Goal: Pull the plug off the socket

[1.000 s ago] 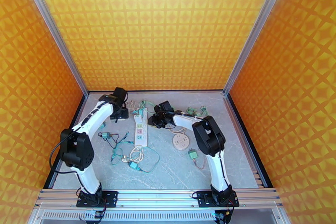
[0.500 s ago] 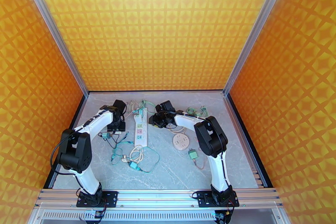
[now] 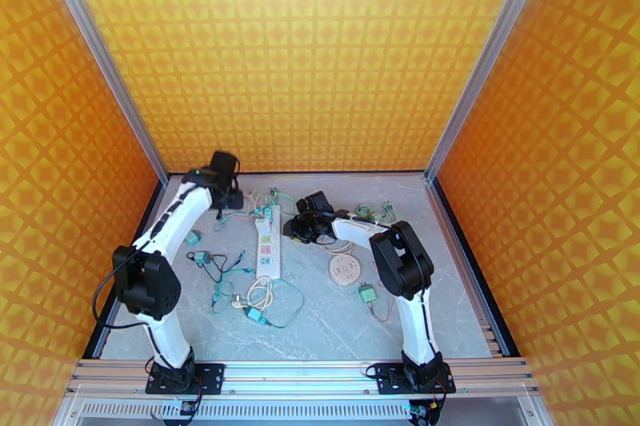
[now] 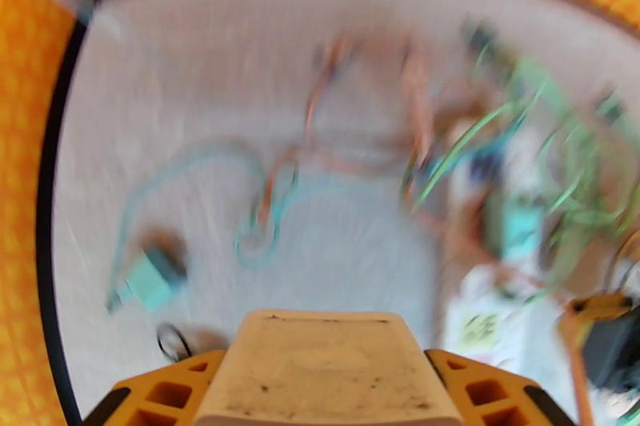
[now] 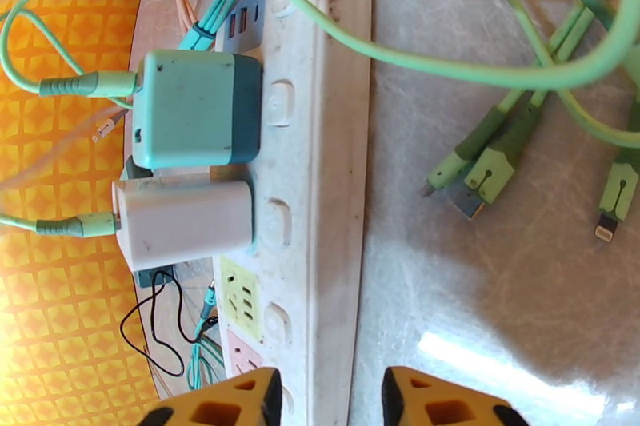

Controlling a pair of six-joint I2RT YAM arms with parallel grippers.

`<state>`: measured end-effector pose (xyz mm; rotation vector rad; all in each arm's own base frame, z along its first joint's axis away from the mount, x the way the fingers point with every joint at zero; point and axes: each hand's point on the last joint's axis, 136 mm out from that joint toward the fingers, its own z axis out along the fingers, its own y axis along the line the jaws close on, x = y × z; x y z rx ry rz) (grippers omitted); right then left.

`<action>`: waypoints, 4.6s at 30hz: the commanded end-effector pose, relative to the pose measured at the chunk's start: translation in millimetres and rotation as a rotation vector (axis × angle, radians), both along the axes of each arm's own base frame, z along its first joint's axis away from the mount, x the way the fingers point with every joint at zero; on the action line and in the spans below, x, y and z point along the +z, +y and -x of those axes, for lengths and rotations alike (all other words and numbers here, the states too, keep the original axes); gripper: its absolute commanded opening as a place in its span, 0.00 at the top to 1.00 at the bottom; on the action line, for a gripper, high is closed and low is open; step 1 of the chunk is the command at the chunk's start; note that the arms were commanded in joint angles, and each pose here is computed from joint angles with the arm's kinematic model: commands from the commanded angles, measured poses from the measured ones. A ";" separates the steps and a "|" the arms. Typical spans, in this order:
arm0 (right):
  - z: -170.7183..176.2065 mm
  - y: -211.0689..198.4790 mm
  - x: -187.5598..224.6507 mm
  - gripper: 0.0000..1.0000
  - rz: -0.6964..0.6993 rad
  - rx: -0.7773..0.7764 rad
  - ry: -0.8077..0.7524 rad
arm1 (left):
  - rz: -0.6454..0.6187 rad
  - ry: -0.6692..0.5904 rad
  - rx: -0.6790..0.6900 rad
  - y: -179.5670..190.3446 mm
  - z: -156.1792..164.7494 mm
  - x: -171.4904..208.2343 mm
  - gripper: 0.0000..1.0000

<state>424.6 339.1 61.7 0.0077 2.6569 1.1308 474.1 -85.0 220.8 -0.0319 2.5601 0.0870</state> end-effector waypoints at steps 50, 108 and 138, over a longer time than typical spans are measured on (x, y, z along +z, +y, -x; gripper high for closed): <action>8.4 5.3 14.5 0.61 -0.008 0.046 -0.003 | -0.146 0.369 0.254 102.2 23.3 -151.0 0.71; -41.8 21.7 -2.0 0.62 -0.079 -0.069 -0.025 | 0.108 0.125 0.053 -92.3 9.8 -153.0 0.35; -38.1 39.1 -54.3 0.69 -0.109 -0.010 0.124 | 0.100 0.170 -0.004 -103.1 15.5 -163.2 0.62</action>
